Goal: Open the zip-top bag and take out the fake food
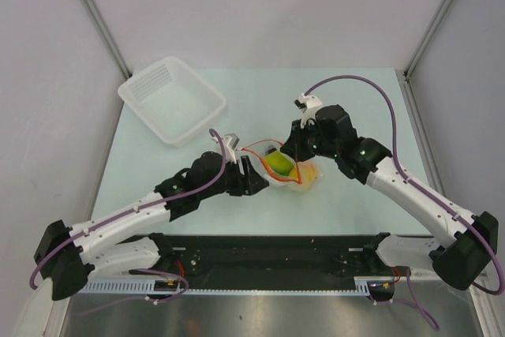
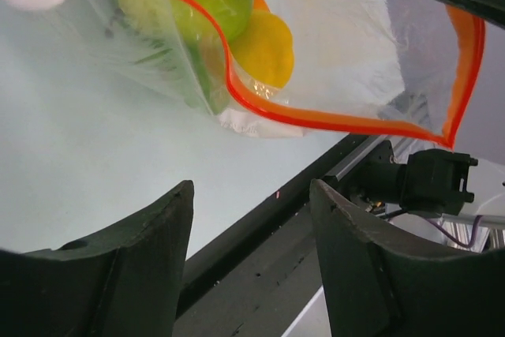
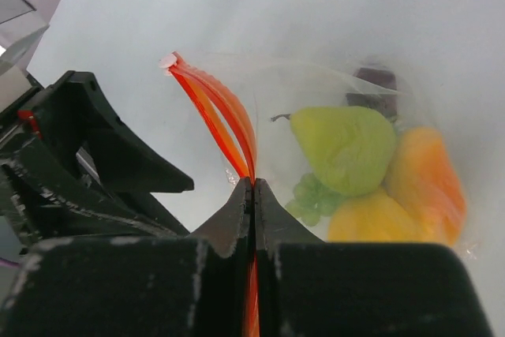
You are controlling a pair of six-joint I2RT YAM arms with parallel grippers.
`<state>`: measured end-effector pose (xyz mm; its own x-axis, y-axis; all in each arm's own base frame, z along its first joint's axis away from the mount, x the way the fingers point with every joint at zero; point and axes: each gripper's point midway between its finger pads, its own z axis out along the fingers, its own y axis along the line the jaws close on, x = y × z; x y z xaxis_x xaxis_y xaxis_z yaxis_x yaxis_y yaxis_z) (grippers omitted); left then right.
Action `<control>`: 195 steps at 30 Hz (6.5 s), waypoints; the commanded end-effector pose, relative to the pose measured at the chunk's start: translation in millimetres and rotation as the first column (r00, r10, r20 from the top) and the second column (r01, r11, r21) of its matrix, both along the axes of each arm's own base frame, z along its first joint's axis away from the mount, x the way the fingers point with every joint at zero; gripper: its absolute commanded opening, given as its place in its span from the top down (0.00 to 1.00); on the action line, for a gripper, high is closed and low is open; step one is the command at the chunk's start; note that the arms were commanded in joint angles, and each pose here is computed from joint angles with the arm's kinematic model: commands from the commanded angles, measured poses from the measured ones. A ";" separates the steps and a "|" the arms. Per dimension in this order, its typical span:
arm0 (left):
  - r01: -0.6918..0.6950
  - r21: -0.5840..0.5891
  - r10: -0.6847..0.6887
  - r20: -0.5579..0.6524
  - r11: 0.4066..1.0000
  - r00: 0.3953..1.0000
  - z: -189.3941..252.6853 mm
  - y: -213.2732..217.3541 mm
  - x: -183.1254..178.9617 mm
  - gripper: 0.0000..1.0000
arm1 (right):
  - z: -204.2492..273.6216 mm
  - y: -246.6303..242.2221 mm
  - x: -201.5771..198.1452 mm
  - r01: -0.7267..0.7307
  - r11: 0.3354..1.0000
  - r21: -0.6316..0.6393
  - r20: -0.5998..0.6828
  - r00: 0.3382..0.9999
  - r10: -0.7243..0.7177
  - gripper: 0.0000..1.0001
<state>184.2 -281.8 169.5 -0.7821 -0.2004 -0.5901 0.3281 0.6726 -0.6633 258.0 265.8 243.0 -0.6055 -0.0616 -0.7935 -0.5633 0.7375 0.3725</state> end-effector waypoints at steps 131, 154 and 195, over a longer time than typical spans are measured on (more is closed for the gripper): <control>0.375 0.240 -0.399 0.056 0.895 0.915 -66.6 -130.2 77.0 0.27 | 1.5 -49.8 -17.3 0.302 0.947 0.107 -0.065 0.953 -0.296 1.00; 0.186 0.087 -0.190 0.052 0.979 0.980 -106.1 -158.8 92.9 0.31 | -26.6 -52.8 -38.3 0.304 0.946 0.116 -0.146 0.947 -0.286 1.00; 0.372 0.176 -0.374 -0.020 0.911 0.927 -97.8 -122.1 19.7 0.00 | -40.0 -41.5 -57.3 0.260 0.938 0.228 -0.256 0.946 -0.200 1.00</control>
